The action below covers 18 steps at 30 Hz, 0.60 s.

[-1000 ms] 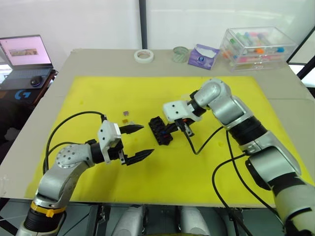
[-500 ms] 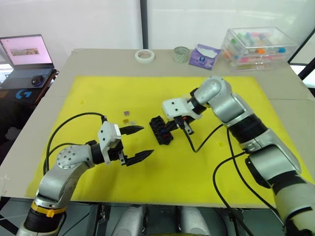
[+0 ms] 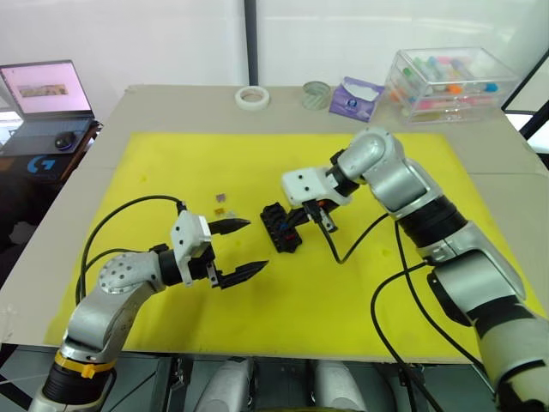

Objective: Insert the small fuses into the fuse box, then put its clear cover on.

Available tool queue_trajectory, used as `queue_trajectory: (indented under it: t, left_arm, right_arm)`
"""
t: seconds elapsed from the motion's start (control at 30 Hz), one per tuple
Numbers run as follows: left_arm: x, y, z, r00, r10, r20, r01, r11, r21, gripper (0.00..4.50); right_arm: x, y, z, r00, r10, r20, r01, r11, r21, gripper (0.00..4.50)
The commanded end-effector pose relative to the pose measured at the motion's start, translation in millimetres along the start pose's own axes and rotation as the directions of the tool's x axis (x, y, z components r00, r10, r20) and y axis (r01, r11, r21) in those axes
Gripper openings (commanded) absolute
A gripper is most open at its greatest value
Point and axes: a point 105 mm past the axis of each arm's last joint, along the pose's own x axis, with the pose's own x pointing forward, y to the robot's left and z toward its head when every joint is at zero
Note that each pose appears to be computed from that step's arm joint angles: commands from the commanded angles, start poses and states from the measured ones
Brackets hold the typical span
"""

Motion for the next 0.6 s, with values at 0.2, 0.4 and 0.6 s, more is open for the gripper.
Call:
queue_trajectory:
  t: [0.2, 0.4, 0.6]
  left_arm:
    - [1.5, -2.0, 8.7, 1.000, -0.009, 0.022, 0.008, 0.999, 0.039, 4.49]
    - [1.2, -1.8, 8.8, 1.000, -0.009, 0.020, 0.008, 0.999, 0.041, 4.49]
    - [0.8, -2.8, 8.6, 1.000, -0.012, 0.018, 0.011, 0.999, 0.039, 4.49]
  right_arm:
    - [-1.7, 1.9, 7.8, 1.000, -0.003, 0.002, 0.003, 0.998, -0.056, 0.00]
    - [-0.5, 0.5, 4.0, 1.000, -0.008, -0.012, 0.007, 0.998, -0.055, 0.00]
    - [-3.3, -1.4, 2.0, 1.000, -0.020, -0.020, 0.019, 0.998, -0.054, 0.00]
